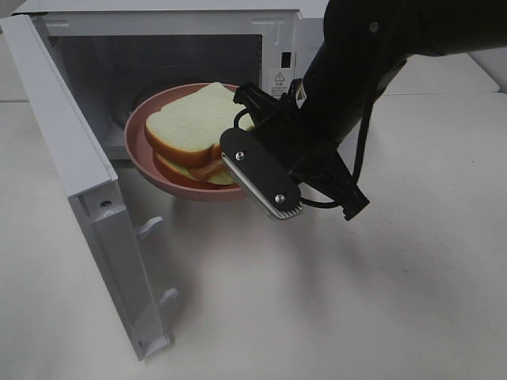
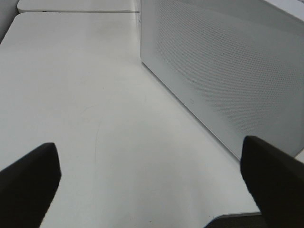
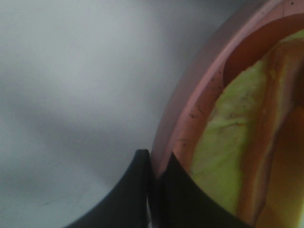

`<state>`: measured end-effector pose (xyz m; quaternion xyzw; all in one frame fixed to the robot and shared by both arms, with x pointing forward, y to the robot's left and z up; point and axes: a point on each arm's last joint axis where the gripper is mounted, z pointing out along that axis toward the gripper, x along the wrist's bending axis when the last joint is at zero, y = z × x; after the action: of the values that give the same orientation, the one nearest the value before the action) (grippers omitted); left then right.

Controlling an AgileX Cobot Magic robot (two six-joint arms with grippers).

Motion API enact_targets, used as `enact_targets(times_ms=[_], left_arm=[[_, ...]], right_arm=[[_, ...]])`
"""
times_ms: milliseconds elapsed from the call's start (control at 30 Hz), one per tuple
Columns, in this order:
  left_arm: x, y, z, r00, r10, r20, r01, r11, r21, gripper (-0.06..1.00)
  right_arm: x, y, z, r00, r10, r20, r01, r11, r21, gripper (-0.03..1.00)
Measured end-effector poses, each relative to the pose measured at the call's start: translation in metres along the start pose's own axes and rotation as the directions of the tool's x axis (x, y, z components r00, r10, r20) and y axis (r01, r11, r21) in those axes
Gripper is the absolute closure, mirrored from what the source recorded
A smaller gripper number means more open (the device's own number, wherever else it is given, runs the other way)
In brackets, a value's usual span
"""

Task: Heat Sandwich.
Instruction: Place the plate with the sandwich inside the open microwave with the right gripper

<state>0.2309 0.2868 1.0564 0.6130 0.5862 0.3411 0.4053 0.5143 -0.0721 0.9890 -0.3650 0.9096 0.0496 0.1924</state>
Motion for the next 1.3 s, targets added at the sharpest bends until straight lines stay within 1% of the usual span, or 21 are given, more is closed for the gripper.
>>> enact_targets(times_ms=[100,767,1067,1300], left_arm=[[0.0,0.0,0.0,1.0,0.0,0.0,0.0,1.0,0.0,-0.03],[0.0,0.0,0.0,1.0,0.0,0.0,0.0,1.0,0.0,-0.03],[0.0,0.0,0.0,1.0,0.0,0.0,0.0,1.0,0.0,-0.03],[0.0,0.0,0.0,1.0,0.0,0.0,0.0,1.0,0.0,-0.03]], right_arm=[[-0.008,0.0,0.005,1.0,0.002,0.006,-0.002,1.0,-0.001,0.93],[-0.043,-0.003,0.032,1.0,0.014,0.013,-0.014,1.0,0.001,0.93],[-0.063,-0.004,0.042,0.999,0.033,0.023,-0.033,0.999,0.008,0.93],[-0.08,-0.008,0.053,0.997,0.08,0.022,-0.081,0.996,0.037,0.93]])
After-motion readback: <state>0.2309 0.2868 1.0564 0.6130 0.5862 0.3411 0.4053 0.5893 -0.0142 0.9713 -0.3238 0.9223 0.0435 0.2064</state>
